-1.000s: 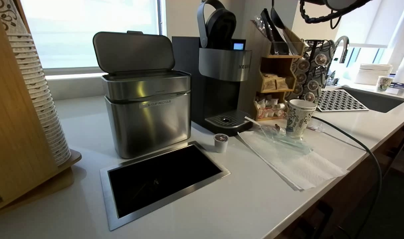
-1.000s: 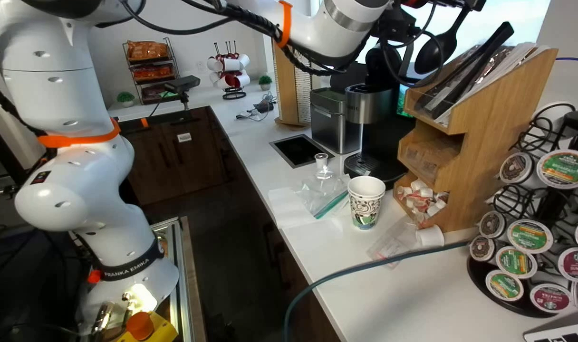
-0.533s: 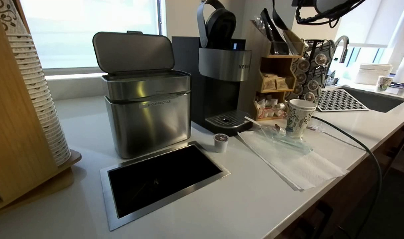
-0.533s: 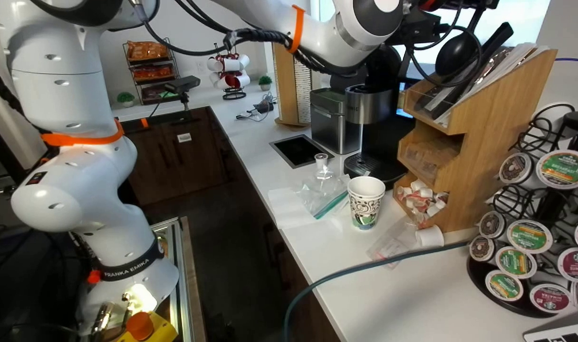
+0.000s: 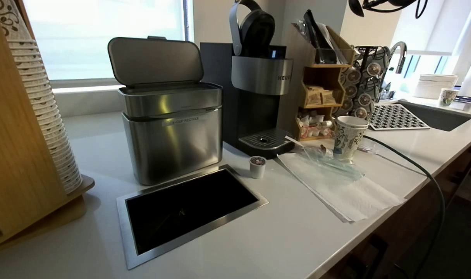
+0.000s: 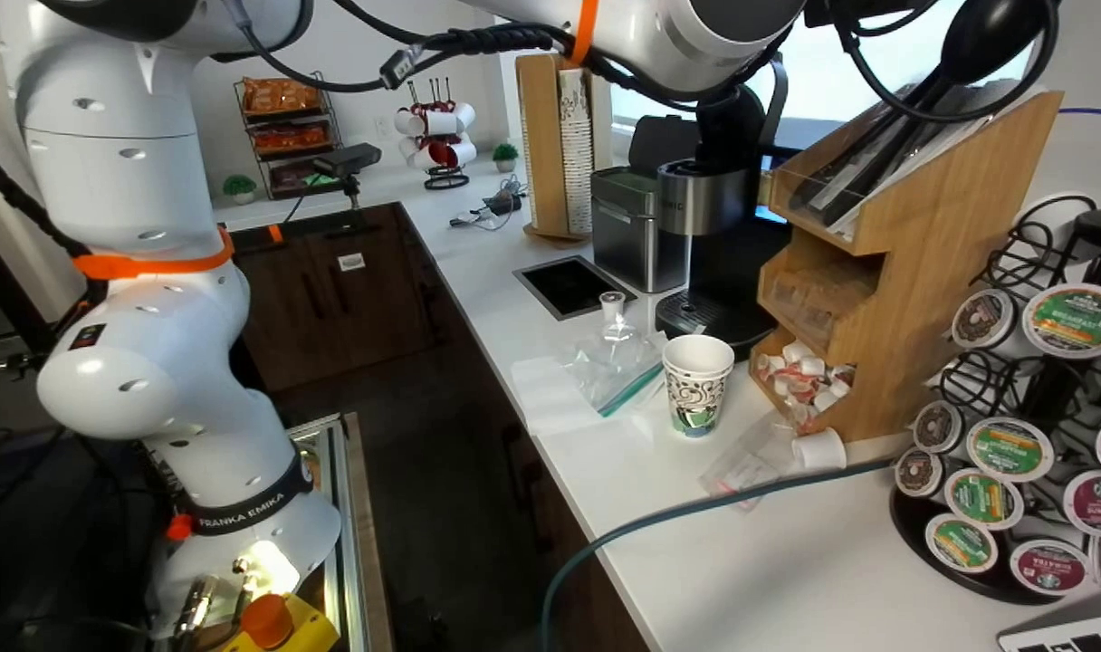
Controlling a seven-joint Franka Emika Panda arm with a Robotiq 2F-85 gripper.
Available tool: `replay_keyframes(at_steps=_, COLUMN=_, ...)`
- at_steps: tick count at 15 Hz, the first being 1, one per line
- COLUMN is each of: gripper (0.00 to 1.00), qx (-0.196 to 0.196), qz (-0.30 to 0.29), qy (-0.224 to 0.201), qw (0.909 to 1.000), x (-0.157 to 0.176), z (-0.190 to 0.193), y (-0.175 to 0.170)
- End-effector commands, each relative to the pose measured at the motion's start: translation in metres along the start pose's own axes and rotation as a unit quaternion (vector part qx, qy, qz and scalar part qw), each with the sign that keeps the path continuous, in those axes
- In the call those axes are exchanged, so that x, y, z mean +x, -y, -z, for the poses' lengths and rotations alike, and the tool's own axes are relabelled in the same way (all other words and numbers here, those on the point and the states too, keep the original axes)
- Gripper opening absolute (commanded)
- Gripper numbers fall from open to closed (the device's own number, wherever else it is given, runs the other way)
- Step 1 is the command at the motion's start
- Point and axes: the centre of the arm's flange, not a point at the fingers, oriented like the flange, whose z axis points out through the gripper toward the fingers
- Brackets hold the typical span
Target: Put the black ladle on top of the wooden stand.
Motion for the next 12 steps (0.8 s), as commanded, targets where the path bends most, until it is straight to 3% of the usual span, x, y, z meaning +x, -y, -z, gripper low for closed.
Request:
replay_keyframes(at_steps=1, gripper=0.05, qx=-0.040, qz=-0.034, qy=0.001, qw=0.9986, x=-0.012, z=0.017, y=0.029)
replay_keyframes(at_steps=9, gripper=0.05, qx=-0.069, qz=-0.131, qy=0.151, qw=0.9774, x=0.002, z=0.023, y=0.051)
replay_keyframes(at_steps=10, gripper=0.19, qx=-0.060, qz=-0.107, qy=0.125, qw=0.9846, x=-0.002, z=-0.006, y=0.026)
replay_keyframes(at_steps=11, gripper=0.19, qx=-0.060, qz=-0.115, qy=0.136, qw=0.9821, x=-0.002, z=-0.005, y=0.034)
replay_keyframes(at_steps=12, gripper=0.05, qx=-0.060, qz=-0.120, qy=0.140, qw=0.9810, x=-0.001, z=-0.004, y=0.038)
